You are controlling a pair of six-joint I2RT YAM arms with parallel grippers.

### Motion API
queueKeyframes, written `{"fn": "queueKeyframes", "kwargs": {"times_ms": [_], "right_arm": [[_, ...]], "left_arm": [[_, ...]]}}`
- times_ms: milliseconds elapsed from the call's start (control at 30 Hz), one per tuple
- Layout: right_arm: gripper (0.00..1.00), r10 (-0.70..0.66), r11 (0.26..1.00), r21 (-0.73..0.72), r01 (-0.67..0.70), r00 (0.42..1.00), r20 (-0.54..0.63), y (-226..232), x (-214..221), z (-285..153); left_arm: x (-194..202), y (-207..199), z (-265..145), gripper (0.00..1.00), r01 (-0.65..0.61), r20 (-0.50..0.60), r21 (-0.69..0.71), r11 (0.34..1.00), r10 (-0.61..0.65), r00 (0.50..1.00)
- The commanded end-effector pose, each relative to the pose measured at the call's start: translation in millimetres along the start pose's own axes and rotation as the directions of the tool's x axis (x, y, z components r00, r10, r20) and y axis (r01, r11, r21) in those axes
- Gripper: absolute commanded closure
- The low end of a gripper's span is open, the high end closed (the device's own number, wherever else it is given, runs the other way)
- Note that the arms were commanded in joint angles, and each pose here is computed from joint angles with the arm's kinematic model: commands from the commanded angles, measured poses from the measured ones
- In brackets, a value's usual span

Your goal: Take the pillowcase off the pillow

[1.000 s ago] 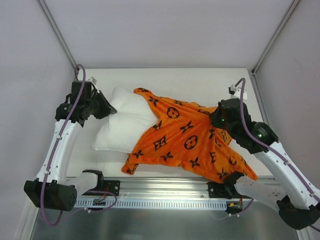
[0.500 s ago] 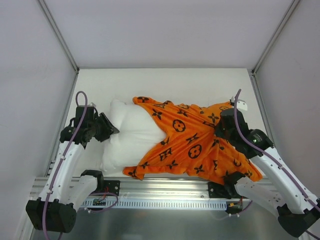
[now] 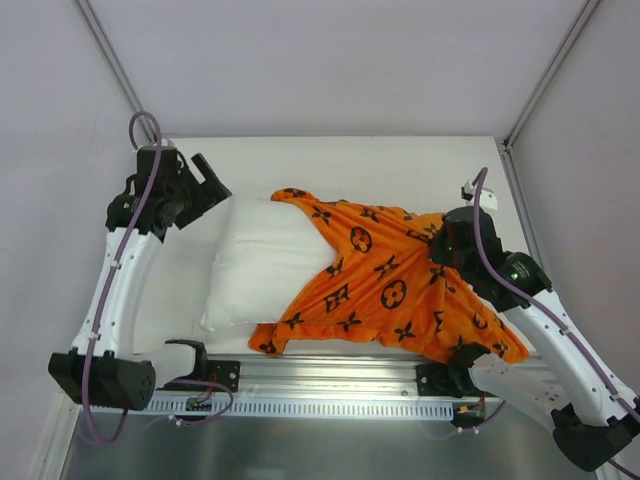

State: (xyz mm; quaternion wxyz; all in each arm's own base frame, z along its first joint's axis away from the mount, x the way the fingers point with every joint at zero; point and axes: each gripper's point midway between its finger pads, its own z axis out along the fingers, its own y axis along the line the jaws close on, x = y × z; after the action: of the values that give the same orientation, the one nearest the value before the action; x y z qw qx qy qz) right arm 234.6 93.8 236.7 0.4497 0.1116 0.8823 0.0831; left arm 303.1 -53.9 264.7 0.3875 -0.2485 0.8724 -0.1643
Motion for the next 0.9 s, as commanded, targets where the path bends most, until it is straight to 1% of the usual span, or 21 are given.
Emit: {"fn": "queueKeyframes", "kwargs": {"times_ms": [0,67,100,133,167,267,333,400,433,467,500,533,567,600,633,667,733,767,800,833,867], "right_arm": [[0.99,-0.002,1.000,0.012,0.002,0.999,0.045,-5.9,-12.8,-7.8],[0.99,-0.010,1.000,0.018,0.009,0.999,0.038,-7.5,-11.3,-7.5],[0.99,-0.013,1.000,0.020,0.012,0.999,0.034,-7.5,-10.3,-6.6],[0.99,-0.017,1.000,0.020,0.016,1.000,0.026,-7.8,-7.1,-5.0],[0.99,-0.025,1.000,0.007,0.025,1.000,0.012,-5.2,-3.6,-2.8],[0.99,-0.048,0.999,0.015,0.049,0.997,-0.056,-8.4,19.1,8.4],[0.99,-0.042,0.998,0.035,0.045,0.996,-0.083,-14.0,32.1,13.5],[0.99,-0.047,0.998,0.043,0.052,0.992,-0.115,-20.6,48.6,18.1],[0.98,-0.056,0.998,0.018,0.058,0.992,-0.112,-16.7,50.1,20.8],[0.93,-0.085,0.995,-0.058,0.076,0.984,-0.158,-6.7,62.6,20.8],[0.87,-0.162,0.981,-0.132,0.140,0.972,-0.173,1.8,67.0,21.2],[0.73,-0.191,0.970,-0.184,0.157,0.964,-0.183,10.7,68.4,20.0],[0.65,-0.216,0.954,-0.246,0.169,0.960,-0.179,24.7,62.0,12.6],[0.55,-0.241,0.949,-0.247,0.194,0.954,-0.178,28.2,57.9,12.3],[0.35,-0.258,0.944,-0.248,0.216,0.955,-0.148,35.5,50.5,8.7],[0.27,-0.262,0.938,-0.263,0.224,0.957,-0.120,45.1,41.8,5.8],[0.16,-0.252,0.928,-0.295,0.226,0.966,-0.052,75.0,14.8,-0.4],[0.16,-0.267,0.921,-0.301,0.248,0.963,-0.024,89.1,8.9,-3.9],[0.16,-0.251,0.914,-0.323,0.244,0.968,0.020,107.3,-10.6,-12.6],[0.16,-0.271,0.905,-0.335,0.261,0.962,0.018,126.4,-9.8,-3.9],[0.16,-0.304,0.883,-0.366,0.292,0.952,0.026,144.4,-7.5,-6.3]], "left_arm": [[-5.9,-2.3,26.8,0.17,-0.036,-0.040,-0.081,0.996,0.033,0.999],[-1.8,-8.0,39.1,0.16,-0.048,-0.080,-0.086,0.995,0.041,0.996],[7.4,-6.5,55.1,0.15,-0.053,-0.134,-0.102,0.993,0.039,0.990],[12.8,-7.8,61.0,0.15,-0.056,-0.157,-0.104,0.993,0.039,0.987],[27.8,-15.1,66.9,0.14,-0.065,-0.207,-0.085,0.994,0.046,0.977],[65.2,-15.4,84.0,0.11,-0.096,-0.307,-0.107,0.990,0.059,0.950],[89.2,-5.0,93.5,0.13,-0.105,-0.372,-0.139,0.985,0.047,0.927],[104.4,-3.8,97.3,0.45,-0.097,-0.404,-0.134,0.986,0.035,0.914],[115.3,3.1,97.9,0.70,-0.090,-0.422,-0.145,0.985,0.021,0.906],[118.5,4.2,96.8,1.00,-0.086,-0.427,-0.138,0.987,0.019,0.904],[117.1,-0.3,91.9,1.00,-0.079,-0.417,-0.106,0.991,0.027,0.908],[122.4,2.2,89.5,1.00,-0.083,-0.427,-0.093,0.992,0.035,0.904],[120.1,-0.3,82.1,1.00,-0.092,-0.411,-0.061,0.994,0.059,0.910],[119.8,-1.7,78.3,1.00,-0.089,-0.405,-0.042,0.995,0.065,0.912],[124.8,2.0,75.5,1.00,-0.093,-0.413,-0.037,0.995,0.070,0.908],[123.6,-0.7,69.5,1.00,-0.089,-0.400,-0.014,0.996,0.076,0.914],[130.2,1.6,66.5,1.00,-0.072,-0.409,-0.007,0.997,0.063,0.910],[130.5,0.6,63.3,1.00,-0.063,-0.405,0.004,0.998,0.059,0.912],[131.2,-1.0,62.5,1.00,-0.055,-0.405,0.015,0.998,0.056,0.913],[135.5,-0.1,61.1,1.00,-0.045,-0.416,0.019,0.999,0.049,0.908],[135.9,-1.2,59.6,1.00,-0.037,-0.413,0.027,0.999,0.045,0.909]]}}
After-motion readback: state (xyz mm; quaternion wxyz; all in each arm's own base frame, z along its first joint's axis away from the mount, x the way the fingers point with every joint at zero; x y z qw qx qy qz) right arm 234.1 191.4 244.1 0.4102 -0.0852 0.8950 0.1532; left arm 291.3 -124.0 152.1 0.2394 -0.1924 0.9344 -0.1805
